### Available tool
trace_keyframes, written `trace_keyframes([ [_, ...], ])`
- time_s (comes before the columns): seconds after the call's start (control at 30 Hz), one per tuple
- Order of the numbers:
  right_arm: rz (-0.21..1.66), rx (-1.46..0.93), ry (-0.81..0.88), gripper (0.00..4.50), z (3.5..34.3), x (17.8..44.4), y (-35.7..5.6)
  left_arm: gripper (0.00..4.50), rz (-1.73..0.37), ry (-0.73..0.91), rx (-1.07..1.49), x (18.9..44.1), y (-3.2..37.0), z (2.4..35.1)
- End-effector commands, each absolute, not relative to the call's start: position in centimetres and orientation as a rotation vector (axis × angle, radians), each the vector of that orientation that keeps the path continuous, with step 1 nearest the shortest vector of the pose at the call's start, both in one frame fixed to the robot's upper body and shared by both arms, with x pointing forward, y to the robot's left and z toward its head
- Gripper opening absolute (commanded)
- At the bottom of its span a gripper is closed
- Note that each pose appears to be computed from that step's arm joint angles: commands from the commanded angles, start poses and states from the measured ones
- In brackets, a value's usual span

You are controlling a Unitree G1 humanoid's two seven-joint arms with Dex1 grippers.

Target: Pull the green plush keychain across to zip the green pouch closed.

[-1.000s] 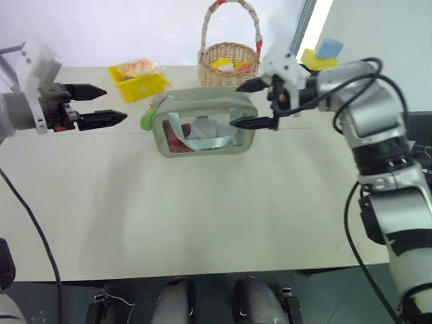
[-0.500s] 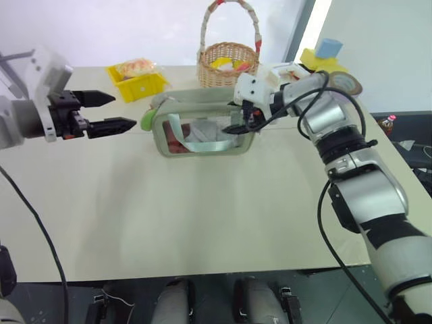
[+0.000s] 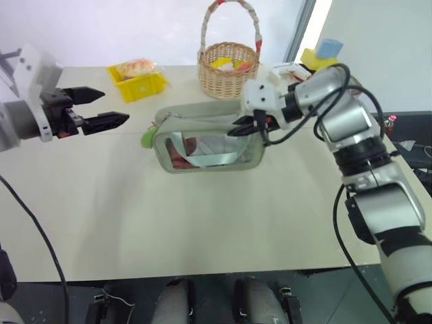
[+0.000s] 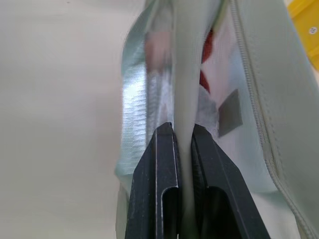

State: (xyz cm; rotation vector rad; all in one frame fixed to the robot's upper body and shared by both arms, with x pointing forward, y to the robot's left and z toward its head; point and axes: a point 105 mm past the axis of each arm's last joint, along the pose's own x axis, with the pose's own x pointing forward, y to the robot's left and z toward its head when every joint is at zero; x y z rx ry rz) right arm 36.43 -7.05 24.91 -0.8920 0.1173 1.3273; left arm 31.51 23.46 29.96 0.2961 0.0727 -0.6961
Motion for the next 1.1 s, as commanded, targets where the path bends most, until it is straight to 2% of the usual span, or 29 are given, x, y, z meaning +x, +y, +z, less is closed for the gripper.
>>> trace_keyframes([
  [0.03,1.329,-0.870,0.086,0.03,25.9,35.2,-6.4,4.50,-0.705,0.012,0.325,31.4,23.0,31.4],
  [0.27,1.275,-0.832,0.088,0.03,26.3,35.1,-6.0,4.50,-0.725,0.002,0.325,32.2,22.5,31.4],
  [0.37,1.239,-0.846,0.068,1.02,26.7,35.5,-6.4,4.50,-0.735,0.002,0.330,32.5,22.3,31.2],
  [0.47,1.196,-0.837,0.055,2.47,28.1,35.5,-7.6,4.50,-0.738,0.006,0.334,32.6,22.4,31.2],
  [0.57,1.160,-0.827,0.065,2.47,29.3,34.9,-9.4,4.50,-0.724,0.023,0.340,32.8,23.1,30.9],
  [0.7,1.135,-0.824,0.093,2.47,29.1,34.4,-10.4,4.50,-0.723,0.029,0.339,32.9,23.4,30.8],
  [0.97,1.124,-0.803,0.141,2.47,25.7,34.7,-10.8,4.50,-0.738,0.101,0.384,33.1,23.6,29.1],
  [1.07,1.159,-0.816,0.153,1.68,23.9,34.5,-10.9,4.50,-0.754,0.162,0.418,33.1,23.8,27.5],
  [1.1,1.165,-0.828,0.149,1.19,23.6,34.4,-10.9,4.50,-0.766,0.179,0.432,33.0,23.8,26.9],
])
